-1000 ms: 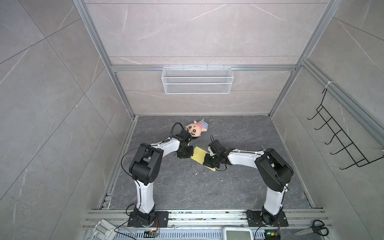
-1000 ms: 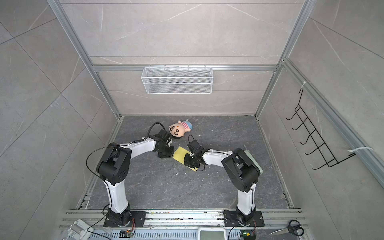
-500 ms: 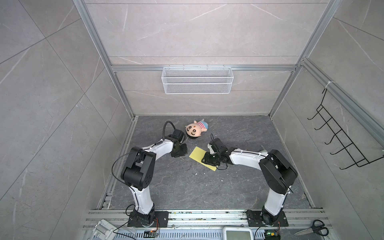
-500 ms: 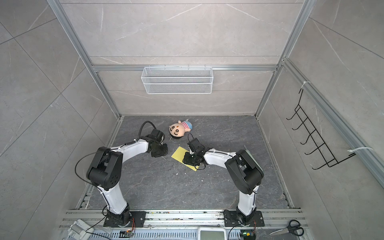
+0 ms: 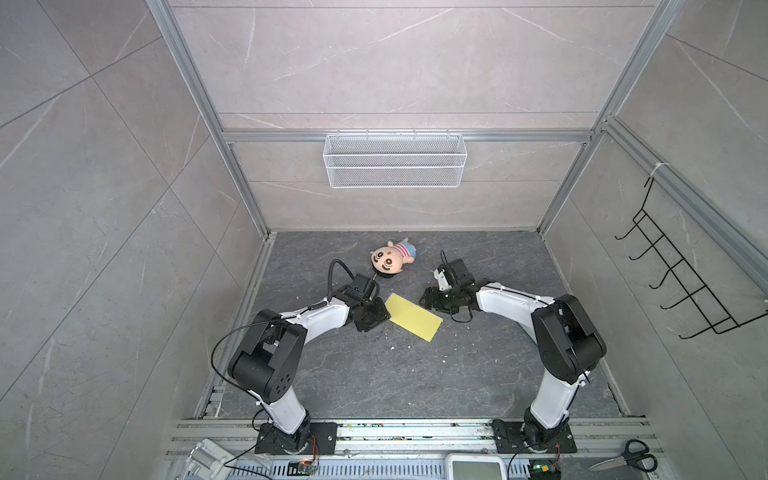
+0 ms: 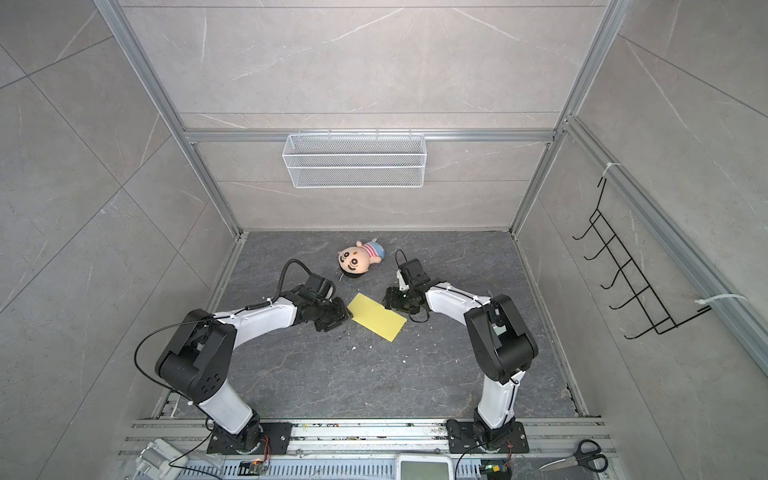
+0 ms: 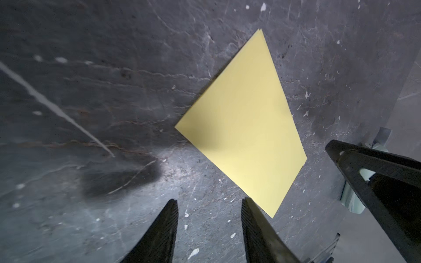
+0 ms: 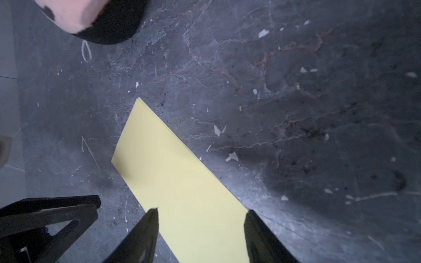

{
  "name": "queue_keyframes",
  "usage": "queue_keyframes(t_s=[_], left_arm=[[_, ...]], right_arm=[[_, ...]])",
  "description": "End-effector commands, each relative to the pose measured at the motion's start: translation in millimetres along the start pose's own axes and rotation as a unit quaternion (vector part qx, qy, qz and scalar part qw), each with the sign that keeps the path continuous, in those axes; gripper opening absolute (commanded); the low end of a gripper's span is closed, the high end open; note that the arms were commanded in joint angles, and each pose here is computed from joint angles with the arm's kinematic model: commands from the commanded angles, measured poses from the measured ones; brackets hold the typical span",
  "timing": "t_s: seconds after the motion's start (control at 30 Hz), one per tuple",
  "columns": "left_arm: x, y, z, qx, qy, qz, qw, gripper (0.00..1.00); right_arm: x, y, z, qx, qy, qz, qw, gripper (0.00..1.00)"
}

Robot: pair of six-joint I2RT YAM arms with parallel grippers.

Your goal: Fold a paper plane with a square sheet of paper (pick it up from the middle)

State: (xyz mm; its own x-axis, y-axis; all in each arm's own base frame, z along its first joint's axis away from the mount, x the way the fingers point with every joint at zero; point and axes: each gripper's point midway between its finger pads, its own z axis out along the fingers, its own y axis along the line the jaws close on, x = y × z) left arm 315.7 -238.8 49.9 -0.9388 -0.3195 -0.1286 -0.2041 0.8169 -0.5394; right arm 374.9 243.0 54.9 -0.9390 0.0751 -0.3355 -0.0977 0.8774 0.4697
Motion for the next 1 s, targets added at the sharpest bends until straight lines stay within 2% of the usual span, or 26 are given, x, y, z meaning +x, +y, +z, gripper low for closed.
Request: queue_keyframes(t_s=[0.0,0.3,0.43,0.67,0.87,0.97], left_arm=[[-3.6,-15.1,5.0,0.028,0.004,-0.018,0.999,0.49],[-1.3,-5.4,17.7,0.003,0.021,-0.015,1.000,0.50],[1.2,0.1,21.2,-0.001,0.024,-0.019,1.000,0.50],[-13.8,-0.5,28.4,-0.004,0.017,-0.009,1.000,0.49],[-38.7,0.8,36.6,-0.005,0.016,0.005,1.000,0.43],[-48.3,-5.2,38.9,0.008,0.024,0.020,0.999,0.42]], right_arm=[[13.7,-11.5,8.4,0.021,0.041,-0.010,0.999,0.64],[25.0,-42.7,12.4,0.089,0.064,-0.001,0.994,0.68],[38.1,-45.1,12.5,0.087,0.088,0.002,0.992,0.68],[77.9,-31.0,2.9,0.026,0.132,0.027,0.990,0.64],[112.0,8.2,6.4,-0.056,0.153,0.053,0.985,0.61],[113.0,27.5,10.7,-0.105,0.145,0.069,0.981,0.60]])
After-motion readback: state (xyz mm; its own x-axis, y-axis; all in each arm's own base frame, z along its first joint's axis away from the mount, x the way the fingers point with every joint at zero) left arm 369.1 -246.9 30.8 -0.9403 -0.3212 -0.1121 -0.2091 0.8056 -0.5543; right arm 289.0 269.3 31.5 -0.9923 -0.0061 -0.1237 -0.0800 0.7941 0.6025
